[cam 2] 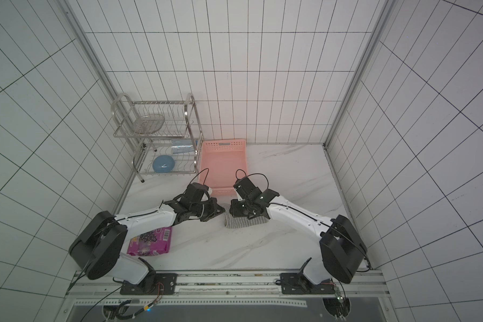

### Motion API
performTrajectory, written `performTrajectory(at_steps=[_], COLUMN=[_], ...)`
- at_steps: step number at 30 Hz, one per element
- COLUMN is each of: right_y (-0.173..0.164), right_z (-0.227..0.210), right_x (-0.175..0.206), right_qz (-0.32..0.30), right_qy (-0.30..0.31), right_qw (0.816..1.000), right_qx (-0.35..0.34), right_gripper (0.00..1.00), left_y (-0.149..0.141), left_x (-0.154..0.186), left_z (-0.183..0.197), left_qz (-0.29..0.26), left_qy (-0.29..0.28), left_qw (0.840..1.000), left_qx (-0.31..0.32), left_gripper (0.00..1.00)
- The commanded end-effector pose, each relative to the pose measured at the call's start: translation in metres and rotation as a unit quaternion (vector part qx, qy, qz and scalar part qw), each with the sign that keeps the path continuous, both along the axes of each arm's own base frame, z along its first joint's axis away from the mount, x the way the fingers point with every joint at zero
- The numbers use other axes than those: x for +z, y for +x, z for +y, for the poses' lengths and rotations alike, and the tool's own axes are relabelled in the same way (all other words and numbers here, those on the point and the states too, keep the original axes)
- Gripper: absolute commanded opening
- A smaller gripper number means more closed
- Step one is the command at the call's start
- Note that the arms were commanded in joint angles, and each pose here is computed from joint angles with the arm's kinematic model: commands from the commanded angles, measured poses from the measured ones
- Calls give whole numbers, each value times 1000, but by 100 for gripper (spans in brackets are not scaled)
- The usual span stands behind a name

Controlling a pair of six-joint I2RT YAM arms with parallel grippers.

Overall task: Fold the square dishcloth
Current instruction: Fold the cleaning item at the center of the board.

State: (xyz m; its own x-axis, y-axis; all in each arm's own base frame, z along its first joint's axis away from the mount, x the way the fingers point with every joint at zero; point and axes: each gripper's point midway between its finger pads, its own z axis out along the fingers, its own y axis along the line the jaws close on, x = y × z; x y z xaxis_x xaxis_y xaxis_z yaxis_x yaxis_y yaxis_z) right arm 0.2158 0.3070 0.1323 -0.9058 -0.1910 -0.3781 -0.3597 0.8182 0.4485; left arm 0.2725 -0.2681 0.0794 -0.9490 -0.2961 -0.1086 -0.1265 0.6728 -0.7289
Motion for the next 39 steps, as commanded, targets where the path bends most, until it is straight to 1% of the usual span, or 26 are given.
performTrajectory(at_steps=[1, 7, 13, 20, 24, 29, 35, 39], right_y=[9, 18, 29, 35, 30, 21, 11, 15], right_z=[-34, -33, -26, -22, -13, 2, 31, 30], right_x=[-19, -37, -57, -84, -102, -113, -112, -104], right_qz=[20, 35, 38, 54, 77, 89, 101, 95], right_qy=[-33, -61, -93, -120, -110, -100, -71, -69], right_qw=[998, 997, 995, 991, 991, 991, 992, 993], right_qx=[-52, -45, -30, -24, -16, -8, -2, -12], right_gripper=[24, 16, 11, 9, 9, 9, 9, 10], left_y=[5, 3, 2, 2, 1, 1, 5, 9], left_x=[13, 10, 11, 13, 18, 31, 50, 54], left_z=[5, 6, 8, 8, 7, 6, 4, 4], left_qz=[-24, -19, -19, -19, -20, -26, -40, -42], left_qy=[8, 11, 11, 10, 7, 1, -6, -2], left_qw=[1000, 1000, 1000, 1000, 1000, 1000, 999, 999], left_qx=[-3, -2, -1, -2, -3, -7, -7, -2], left_gripper=[0, 0, 0, 0, 0, 0, 0, 0])
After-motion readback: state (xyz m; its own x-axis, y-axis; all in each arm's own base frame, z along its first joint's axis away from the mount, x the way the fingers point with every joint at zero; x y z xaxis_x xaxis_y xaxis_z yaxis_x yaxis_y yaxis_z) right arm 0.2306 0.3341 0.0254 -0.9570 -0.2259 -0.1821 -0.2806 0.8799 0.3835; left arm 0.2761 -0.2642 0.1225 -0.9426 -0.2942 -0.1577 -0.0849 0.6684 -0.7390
